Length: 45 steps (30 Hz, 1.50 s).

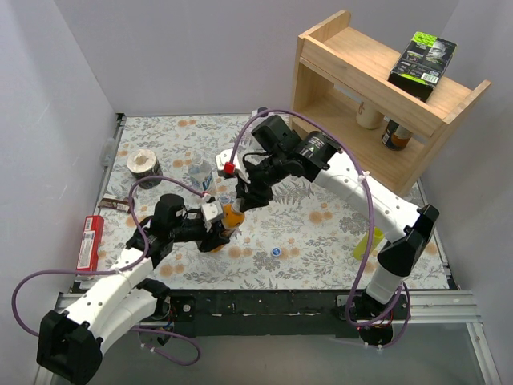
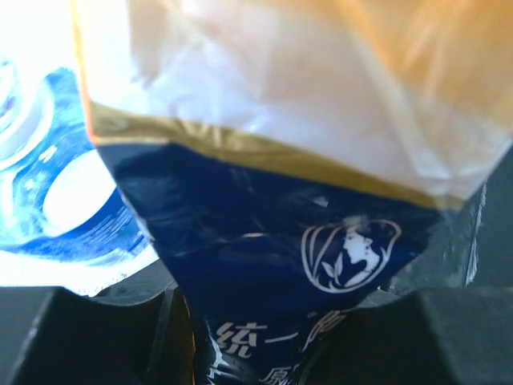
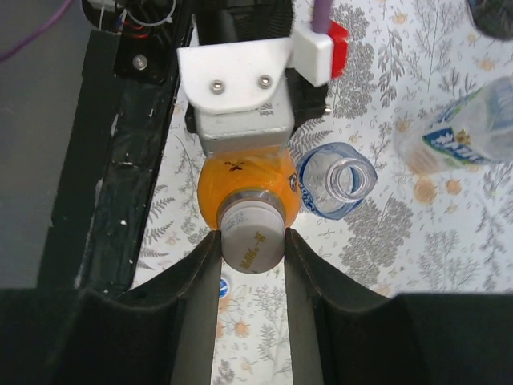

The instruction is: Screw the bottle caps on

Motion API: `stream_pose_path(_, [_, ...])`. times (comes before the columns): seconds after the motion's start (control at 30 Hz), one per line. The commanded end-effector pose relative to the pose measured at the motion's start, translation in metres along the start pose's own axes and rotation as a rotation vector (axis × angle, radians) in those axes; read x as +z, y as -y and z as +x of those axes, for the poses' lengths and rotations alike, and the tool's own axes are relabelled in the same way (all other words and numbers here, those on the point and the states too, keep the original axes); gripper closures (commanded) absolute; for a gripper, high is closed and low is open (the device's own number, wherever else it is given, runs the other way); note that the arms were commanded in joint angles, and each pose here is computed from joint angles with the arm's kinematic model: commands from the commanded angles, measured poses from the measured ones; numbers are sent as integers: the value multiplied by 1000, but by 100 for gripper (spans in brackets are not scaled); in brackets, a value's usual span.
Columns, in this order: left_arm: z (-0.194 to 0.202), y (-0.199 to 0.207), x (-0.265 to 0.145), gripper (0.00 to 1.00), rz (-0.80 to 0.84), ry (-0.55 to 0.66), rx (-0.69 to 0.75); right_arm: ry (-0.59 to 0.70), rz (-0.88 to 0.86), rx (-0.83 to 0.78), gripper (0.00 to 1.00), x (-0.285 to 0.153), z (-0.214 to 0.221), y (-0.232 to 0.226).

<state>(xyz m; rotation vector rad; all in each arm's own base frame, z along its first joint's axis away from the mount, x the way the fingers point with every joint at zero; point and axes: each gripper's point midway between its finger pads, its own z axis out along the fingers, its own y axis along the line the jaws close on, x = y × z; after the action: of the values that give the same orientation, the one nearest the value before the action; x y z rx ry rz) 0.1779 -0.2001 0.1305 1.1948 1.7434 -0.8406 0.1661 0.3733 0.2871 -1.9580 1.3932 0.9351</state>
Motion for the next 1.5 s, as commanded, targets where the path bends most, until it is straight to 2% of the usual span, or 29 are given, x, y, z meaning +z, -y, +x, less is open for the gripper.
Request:
stream_pose_path(0.0, [-58,-21,-9,100,-143,176,28,-10,-14,308,99,16,7,-6])
stream_pose_path(0.1, [-60,-27,-11,100,-194,176,-4,-18,-58,440,99,20,11,-12])
stream_pose_path(0.2, [-58,-34,-12,100,-236,168,-22,-33,-101,733,99,22,20,-9])
stream_pose_path(0.3, [-52,-33,-10,100,-228,144,-38,-24,-90,742,99,19,19,-4])
stream_pose_path(0.33, [-50,-31,-9,100,-216,139,-38,-8,-90,726,90,16,15,-1])
stream_pose_path(0.37, [-49,-29,-9,100,-203,133,-24,43,-79,657,76,5,6,9])
stream_pose_path(0.4, [-48,-27,-8,100,-194,128,-15,88,-112,616,56,-3,-2,10])
stream_pose_path(0.43, [-47,-21,-7,100,-157,127,-6,124,-109,565,50,-14,-9,12])
stream_pose_path(0.47, [-42,-17,-7,100,-131,108,5,157,-94,521,45,-27,-10,19])
stream_pose_path(0.5, [-40,-13,-6,100,-105,98,39,195,-109,390,40,-34,-15,18])
stream_pose_path(0.57, [-37,-4,-5,100,-48,90,55,237,-99,219,39,-50,-23,6])
stream_pose_path(0.6, [-37,0,-5,100,-27,94,81,242,-120,151,37,-46,-14,-2])
stream_pose_path(0.63, [-37,3,-5,100,-8,95,89,286,-81,54,37,-55,-25,-4])
stream_pose_path(0.7, [-38,12,-4,100,47,105,102,302,-41,17,35,-53,-26,-3])
stream_pose_path(1.13, [-46,20,-4,100,101,122,93,351,-102,-53,34,-27,-39,-9])
stream_pose_path(1.3, [-46,20,-4,100,105,123,85,347,-111,-46,39,-23,-36,-9])
stream_pose_path(1.43, [-46,20,-3,100,106,123,81,347,-123,-39,50,-22,-37,-11])
stream_pose_path(1.47, [-47,20,-3,100,106,125,81,354,-122,-23,63,-21,-38,-11])
